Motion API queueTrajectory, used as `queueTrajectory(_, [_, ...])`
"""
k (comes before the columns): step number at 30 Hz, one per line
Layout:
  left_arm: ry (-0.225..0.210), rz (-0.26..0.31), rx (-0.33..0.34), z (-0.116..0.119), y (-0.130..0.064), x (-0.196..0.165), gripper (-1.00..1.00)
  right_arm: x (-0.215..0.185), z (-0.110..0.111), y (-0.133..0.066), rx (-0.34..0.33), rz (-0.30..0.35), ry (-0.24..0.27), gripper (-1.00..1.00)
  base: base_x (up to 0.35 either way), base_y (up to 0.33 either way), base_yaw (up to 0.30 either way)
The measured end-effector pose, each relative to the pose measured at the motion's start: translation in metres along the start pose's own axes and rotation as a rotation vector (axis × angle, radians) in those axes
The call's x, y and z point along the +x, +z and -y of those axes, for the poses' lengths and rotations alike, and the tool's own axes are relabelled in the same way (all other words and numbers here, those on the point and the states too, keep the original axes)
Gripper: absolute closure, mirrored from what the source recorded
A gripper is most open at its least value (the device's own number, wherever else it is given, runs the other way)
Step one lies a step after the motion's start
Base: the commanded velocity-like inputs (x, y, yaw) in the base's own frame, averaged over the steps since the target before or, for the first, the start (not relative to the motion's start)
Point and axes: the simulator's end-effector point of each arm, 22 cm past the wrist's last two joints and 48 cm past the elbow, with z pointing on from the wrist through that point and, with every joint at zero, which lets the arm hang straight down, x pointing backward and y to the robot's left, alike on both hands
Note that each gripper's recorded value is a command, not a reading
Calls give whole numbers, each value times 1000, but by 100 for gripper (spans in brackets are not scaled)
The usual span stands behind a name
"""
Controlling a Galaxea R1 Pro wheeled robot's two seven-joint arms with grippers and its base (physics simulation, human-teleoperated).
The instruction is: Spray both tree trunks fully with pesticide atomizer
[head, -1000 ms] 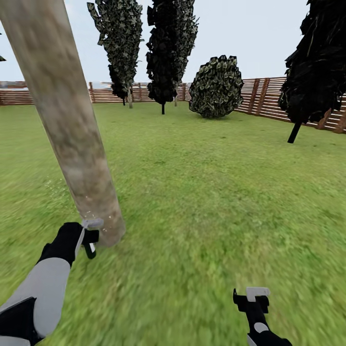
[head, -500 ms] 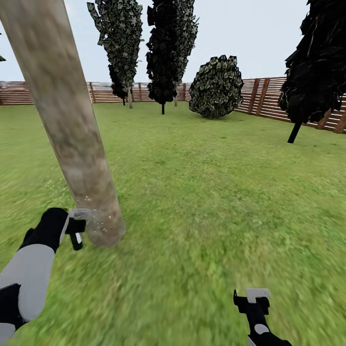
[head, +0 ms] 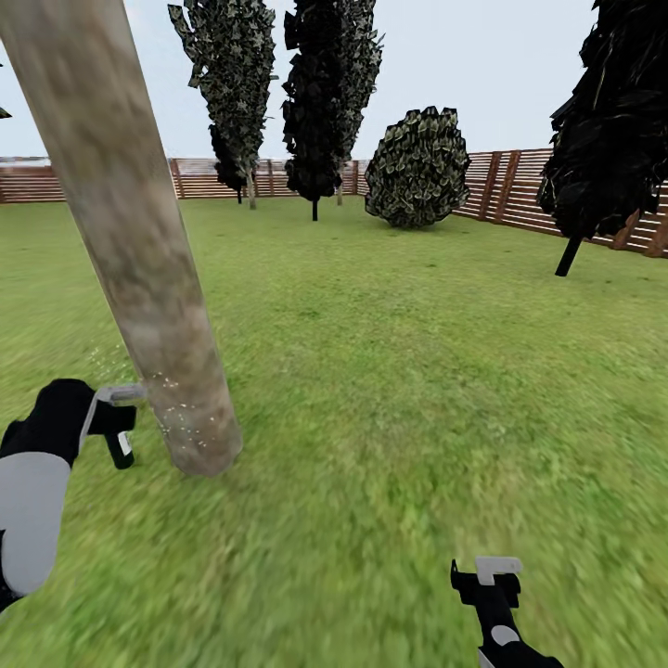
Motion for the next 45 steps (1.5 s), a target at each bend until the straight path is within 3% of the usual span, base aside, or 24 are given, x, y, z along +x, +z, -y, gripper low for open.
queueTrajectory(3, [-3,-3,9,4,1,2,100,0,-1,0,-1,1,1,-100,24,-48,177])
queueTrajectory(6, [-6,4,78,21,-1,-2,100,-1,-1,0,-1,2,1,-100,118,-212,119])
queueTrajectory(9, [-2,4,97,25,-2,-2,100,-1,0,0,0,2,1,-100,142,-237,22])
queueTrajectory(21, [8,1,91,25,-1,-2,100,0,1,0,2,1,1,-100,86,-257,1])
queueTrajectory(24, [7,-35,82,24,-2,6,100,0,0,0,1,0,1,-100,0,-274,0])
queueTrajectory(29, [49,-53,63,26,-2,8,100,0,0,0,1,1,1,-100,6,-275,0])
queueTrajectory(34, [52,-51,50,20,-3,7,100,-1,0,0,1,2,1,-100,93,-275,7])
queueTrajectory(45, [44,-50,45,16,-3,7,100,-1,0,0,0,2,1,-100,166,-249,241])
